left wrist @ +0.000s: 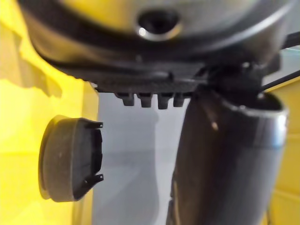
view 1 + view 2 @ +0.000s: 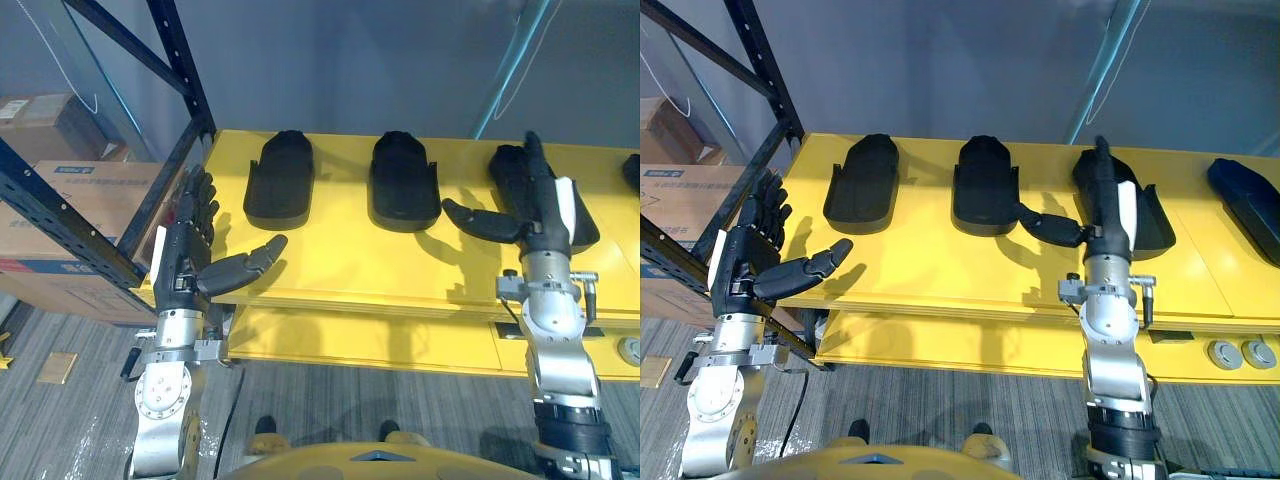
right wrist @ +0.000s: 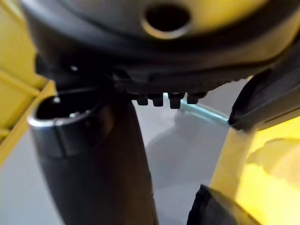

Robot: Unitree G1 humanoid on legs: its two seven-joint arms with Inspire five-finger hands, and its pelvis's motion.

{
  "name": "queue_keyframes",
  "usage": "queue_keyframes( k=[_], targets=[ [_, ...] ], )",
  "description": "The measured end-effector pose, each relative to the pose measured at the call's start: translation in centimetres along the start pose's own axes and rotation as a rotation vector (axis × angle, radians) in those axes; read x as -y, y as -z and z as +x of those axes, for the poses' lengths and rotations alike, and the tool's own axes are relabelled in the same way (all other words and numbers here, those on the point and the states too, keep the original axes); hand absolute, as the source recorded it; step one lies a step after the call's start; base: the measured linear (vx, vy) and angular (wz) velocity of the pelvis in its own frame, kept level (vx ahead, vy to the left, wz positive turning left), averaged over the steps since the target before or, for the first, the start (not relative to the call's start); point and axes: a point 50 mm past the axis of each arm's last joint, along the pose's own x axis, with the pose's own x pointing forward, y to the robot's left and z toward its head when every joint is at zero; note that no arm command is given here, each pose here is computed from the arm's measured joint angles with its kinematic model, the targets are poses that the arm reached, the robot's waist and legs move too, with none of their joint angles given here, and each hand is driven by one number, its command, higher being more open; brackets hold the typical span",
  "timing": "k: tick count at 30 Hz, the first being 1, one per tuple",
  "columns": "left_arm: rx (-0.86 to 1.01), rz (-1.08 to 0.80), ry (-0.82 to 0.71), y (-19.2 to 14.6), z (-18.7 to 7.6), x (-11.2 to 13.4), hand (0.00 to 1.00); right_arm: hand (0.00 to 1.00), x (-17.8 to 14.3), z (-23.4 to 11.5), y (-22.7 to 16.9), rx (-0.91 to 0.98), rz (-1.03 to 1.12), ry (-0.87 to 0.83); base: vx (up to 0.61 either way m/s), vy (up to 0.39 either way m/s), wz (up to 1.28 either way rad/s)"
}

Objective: Walk over and take three plastic housings, then place them on the shelf

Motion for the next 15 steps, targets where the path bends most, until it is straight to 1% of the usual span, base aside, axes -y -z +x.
queue_keyframes(
  k=[1,2,6,9,15],
  targets=[
    [0.001,0.001,-0.002,0.0,0.0,0.0,1.0,1.0,0.3,-0.4,0.2,-0.01,0.005,0.02,0.01,0.004,-0.26],
    [0.0,0.002,-0.008,-0.1,-0.2,-0.1,1.0,1.0,1.5,-2.1,1.0,-0.06,0.043,0.092,0.01,0.006,-0.28],
    [-0.021,0.014,-0.017,-0.1,-0.9,-0.5,1.0,1.0,2.9,-4.3,2.0,-0.122,0.07,0.126,0.0,0.013,-0.32],
    [-0.02,0.016,-0.009,-0.1,-1.0,-0.6,1.0,1.0,3.7,-5.7,2.9,-0.171,0.076,0.082,-0.01,0.007,-0.23],
    [-0.018,0.013,0.008,-0.1,-0.9,-0.5,1.0,1.0,3.5,-6.9,3.6,-0.213,0.108,-0.037,-0.01,-0.002,-0.05]
  ],
)
